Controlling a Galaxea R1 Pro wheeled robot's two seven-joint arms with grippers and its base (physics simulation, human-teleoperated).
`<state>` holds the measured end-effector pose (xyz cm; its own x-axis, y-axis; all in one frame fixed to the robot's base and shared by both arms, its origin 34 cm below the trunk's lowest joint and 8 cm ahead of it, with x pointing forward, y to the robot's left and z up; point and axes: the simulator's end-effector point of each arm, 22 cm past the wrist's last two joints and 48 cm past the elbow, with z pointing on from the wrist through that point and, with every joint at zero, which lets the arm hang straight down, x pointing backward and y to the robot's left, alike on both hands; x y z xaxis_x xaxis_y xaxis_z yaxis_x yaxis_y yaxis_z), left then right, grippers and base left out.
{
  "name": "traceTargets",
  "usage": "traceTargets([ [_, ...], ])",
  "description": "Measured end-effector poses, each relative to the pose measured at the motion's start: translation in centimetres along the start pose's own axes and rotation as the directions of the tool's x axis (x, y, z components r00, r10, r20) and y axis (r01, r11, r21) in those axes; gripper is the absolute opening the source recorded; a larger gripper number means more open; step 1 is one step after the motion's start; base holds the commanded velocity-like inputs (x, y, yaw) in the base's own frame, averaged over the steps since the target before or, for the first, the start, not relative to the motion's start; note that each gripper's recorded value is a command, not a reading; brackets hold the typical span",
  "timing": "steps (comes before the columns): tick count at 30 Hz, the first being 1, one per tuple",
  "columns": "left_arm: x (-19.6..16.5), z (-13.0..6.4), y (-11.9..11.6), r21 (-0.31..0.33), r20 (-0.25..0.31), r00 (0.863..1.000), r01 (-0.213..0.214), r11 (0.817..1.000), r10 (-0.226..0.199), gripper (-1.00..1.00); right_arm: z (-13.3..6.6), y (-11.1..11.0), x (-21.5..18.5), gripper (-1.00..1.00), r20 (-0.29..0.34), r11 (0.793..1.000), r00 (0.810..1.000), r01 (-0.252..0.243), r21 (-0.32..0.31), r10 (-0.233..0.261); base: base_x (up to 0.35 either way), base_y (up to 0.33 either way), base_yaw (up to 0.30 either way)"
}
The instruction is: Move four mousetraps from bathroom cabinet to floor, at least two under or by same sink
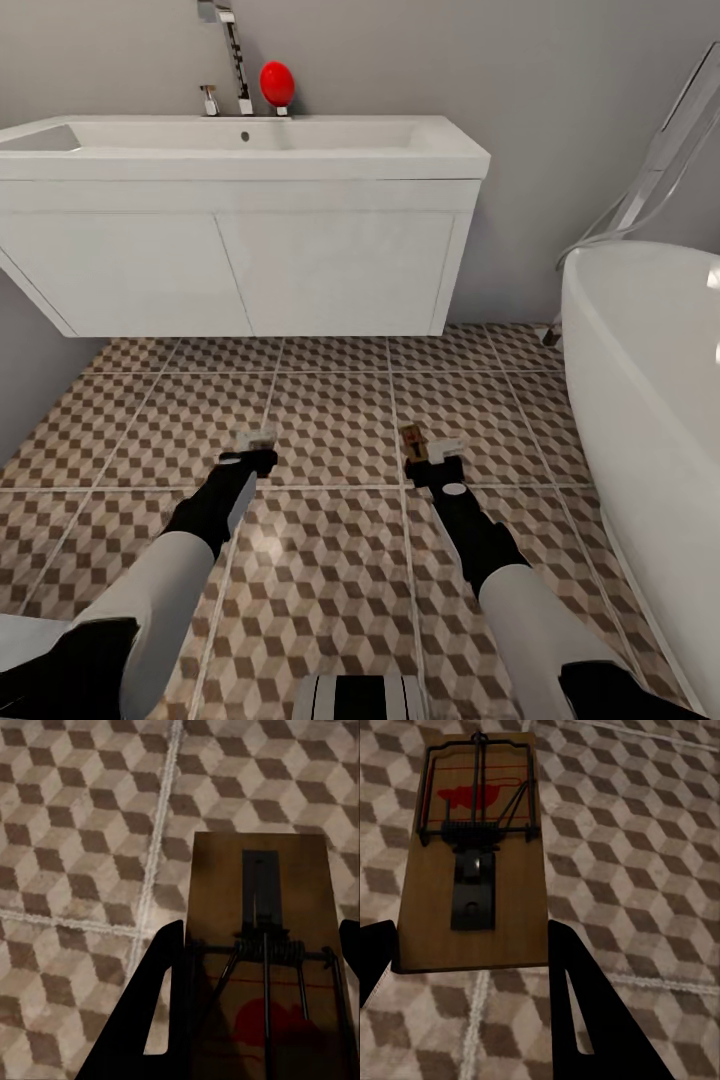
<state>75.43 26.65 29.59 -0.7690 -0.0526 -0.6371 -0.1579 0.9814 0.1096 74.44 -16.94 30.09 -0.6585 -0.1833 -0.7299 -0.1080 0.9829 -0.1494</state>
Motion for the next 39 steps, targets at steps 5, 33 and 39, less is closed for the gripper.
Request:
traceTargets([
  [5,0.9,0.7,-0.9,0.015,0.117,0.993,0.016,1.000,-0.018,-1.00,0.2,1.7,0.9,-1.00,0.026,0.998,1.000,0.000,-0.055,0.001,0.000,0.000,0.000],
  [33,8.7,1.2,-1.3,0.023,0.000,1.000,-0.003,1.000,0.003,-1.00,0.0,3.9,5.0,-1.00,0.031,0.992,1.000,0.005,-0.126,-0.001,0.000,0.000,0.000],
  [39,11.6,1.6,-1.5,0.026,-0.048,0.999,-0.012,1.000,0.013,-1.00,0.4,4.1,6.1,-1.00,0.014,0.992,1.000,0.003,-0.129,-0.001,0.000,0.000,0.000],
])
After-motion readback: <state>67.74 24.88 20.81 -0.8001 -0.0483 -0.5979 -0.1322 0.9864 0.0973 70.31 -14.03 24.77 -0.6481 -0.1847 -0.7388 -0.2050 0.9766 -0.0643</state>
